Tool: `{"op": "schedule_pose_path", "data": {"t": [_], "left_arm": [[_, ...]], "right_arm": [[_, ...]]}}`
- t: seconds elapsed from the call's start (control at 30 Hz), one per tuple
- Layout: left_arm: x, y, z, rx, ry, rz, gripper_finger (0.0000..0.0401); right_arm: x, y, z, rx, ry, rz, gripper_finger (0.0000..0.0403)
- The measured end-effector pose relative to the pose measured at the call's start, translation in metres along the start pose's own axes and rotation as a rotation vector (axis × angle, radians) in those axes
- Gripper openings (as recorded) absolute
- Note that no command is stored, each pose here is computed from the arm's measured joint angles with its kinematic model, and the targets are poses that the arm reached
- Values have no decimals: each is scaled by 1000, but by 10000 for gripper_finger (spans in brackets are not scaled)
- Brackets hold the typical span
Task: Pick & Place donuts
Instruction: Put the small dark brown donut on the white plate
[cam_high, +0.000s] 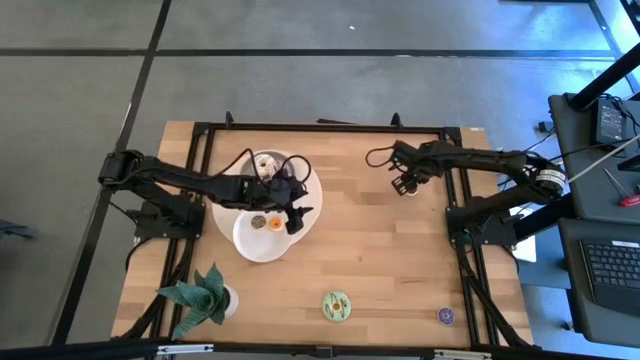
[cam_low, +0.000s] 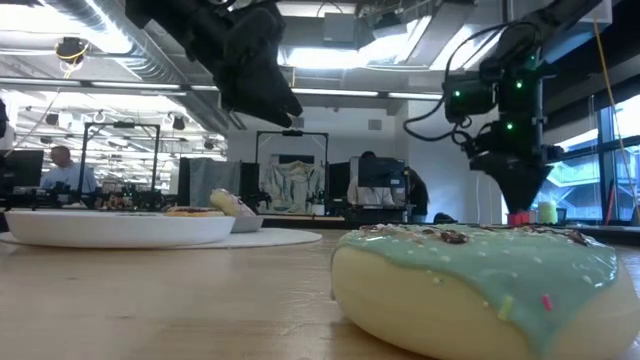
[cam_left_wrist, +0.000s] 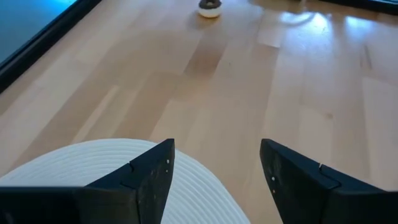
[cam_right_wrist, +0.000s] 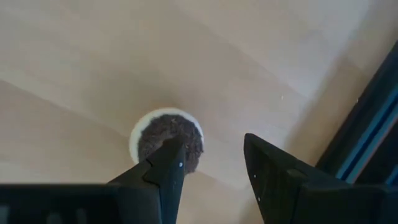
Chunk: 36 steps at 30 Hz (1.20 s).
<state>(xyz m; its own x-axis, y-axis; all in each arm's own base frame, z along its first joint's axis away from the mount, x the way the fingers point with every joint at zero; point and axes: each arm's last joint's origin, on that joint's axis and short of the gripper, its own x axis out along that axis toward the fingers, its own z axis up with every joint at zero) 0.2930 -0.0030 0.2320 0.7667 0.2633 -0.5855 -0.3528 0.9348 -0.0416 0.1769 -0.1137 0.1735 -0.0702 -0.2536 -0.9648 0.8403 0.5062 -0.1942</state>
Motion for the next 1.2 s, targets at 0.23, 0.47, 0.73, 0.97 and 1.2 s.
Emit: {"op": "schedule_pose_path", "data": {"t": [0.23,0.47,0.73,0.97,1.2], "left_arm": [[-1,-3,-1,17,1,-10,231],[-1,-3,-1,17,1,-10,231],[-1,-3,-1,16,1,-10,231],[-1,-3,-1,14,-4,0,231],[-1,-1,6,-111,-97,97,231]], "right_arm": [[13,0,-9,2,34,41,165],[27,1,-16,8,13,70,164],[30,2,-17,6,2,77,110],[28,1,-16,-56,-12,55,29],[10,20,1,-123,-167,110,17]]}}
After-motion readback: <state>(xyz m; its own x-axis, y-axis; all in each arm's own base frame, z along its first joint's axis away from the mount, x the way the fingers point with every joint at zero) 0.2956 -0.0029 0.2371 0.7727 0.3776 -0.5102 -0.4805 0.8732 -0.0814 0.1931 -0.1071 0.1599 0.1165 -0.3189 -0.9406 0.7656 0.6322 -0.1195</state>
